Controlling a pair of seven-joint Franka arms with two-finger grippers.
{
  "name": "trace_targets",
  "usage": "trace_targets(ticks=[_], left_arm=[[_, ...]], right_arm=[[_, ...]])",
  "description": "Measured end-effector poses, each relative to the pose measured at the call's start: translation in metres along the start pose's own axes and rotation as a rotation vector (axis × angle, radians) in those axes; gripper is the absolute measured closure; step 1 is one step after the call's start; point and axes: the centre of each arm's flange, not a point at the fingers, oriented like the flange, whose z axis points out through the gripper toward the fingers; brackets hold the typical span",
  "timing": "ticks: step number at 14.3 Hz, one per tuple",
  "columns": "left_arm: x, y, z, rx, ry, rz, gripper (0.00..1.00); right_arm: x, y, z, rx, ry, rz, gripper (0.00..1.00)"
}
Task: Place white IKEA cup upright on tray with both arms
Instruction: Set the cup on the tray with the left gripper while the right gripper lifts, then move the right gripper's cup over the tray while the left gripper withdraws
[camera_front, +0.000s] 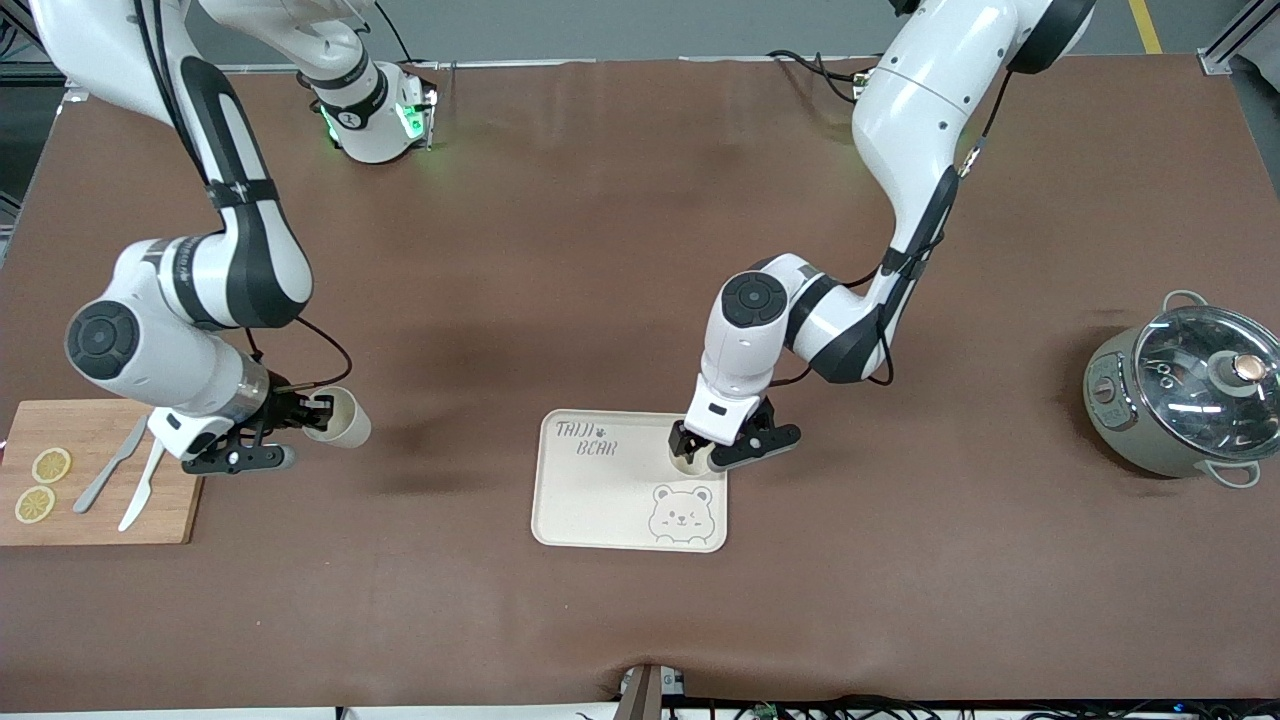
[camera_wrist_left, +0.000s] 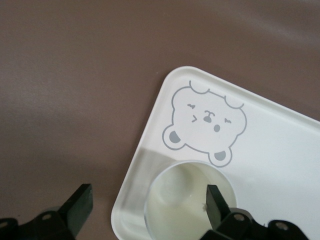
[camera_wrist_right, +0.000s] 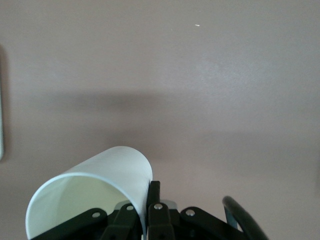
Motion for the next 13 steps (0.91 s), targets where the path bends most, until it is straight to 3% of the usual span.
trace_targets(ticks=[7, 13], left_arm=[[0.039, -0.02, -0.058, 0.088, -0.008, -0.011, 0.0], [0.092, -0.071, -0.083, 0.118, -0.072, 0.063, 0.0]], right_arm=[[-0.007, -0.13, -0.028, 0.026, 0.036, 0.207, 0.96], [-0.017, -0.219, -0.026, 0.045, 0.065, 0.315, 0.96]])
